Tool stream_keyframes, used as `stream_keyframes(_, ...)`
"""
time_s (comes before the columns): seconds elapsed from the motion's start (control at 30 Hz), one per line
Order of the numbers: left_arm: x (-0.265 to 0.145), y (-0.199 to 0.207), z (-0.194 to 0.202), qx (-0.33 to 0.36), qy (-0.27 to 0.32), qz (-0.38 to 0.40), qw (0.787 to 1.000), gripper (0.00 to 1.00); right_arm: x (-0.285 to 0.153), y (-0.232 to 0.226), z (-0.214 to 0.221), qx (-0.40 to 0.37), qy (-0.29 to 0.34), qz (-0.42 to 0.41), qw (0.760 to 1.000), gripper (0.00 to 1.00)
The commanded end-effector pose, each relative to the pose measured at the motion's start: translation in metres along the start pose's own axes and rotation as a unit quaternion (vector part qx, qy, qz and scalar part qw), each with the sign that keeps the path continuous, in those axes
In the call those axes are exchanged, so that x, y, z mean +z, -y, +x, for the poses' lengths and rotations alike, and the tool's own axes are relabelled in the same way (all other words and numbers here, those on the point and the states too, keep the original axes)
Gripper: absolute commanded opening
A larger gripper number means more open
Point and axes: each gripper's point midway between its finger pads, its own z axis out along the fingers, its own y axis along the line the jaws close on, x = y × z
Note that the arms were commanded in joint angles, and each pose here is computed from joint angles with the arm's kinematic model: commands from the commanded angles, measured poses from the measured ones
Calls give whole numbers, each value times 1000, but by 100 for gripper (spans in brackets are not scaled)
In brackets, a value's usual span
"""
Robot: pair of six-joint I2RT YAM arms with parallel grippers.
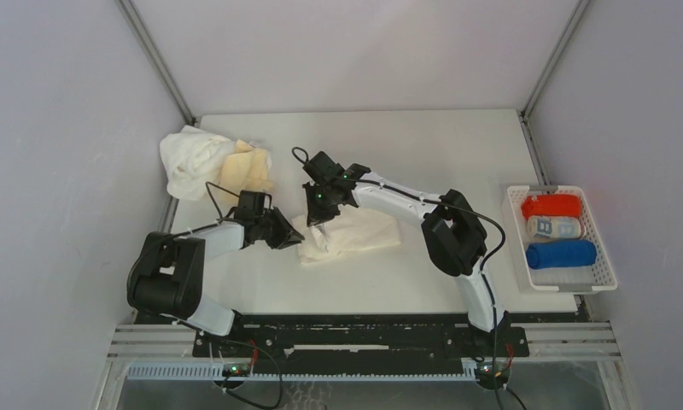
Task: Roll the towels
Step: Fold the towel at the center of the board.
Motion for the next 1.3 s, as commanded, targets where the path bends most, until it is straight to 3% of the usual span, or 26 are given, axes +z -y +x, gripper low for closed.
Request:
stream_keyframes(0.0, -2, -30, 14, 2, -14, -68, 998, 22, -5, -29, -16, -4, 28, -43, 999, 7)
stream_keyframes(0.43, -2, -32, 11, 5, -12, -76, 997, 21, 18, -18, 16, -11, -33, -31, 999, 8)
stream_keyframes(1.17, -3, -32, 16, 3, -12, -76, 997, 21, 25, -31, -5, 48, 10, -68, 996, 12)
stream_keyframes(1.27, -5, -31, 15, 4, -10, -74, 997, 21, 29, -29, 0, 49, -2, -68, 997, 16)
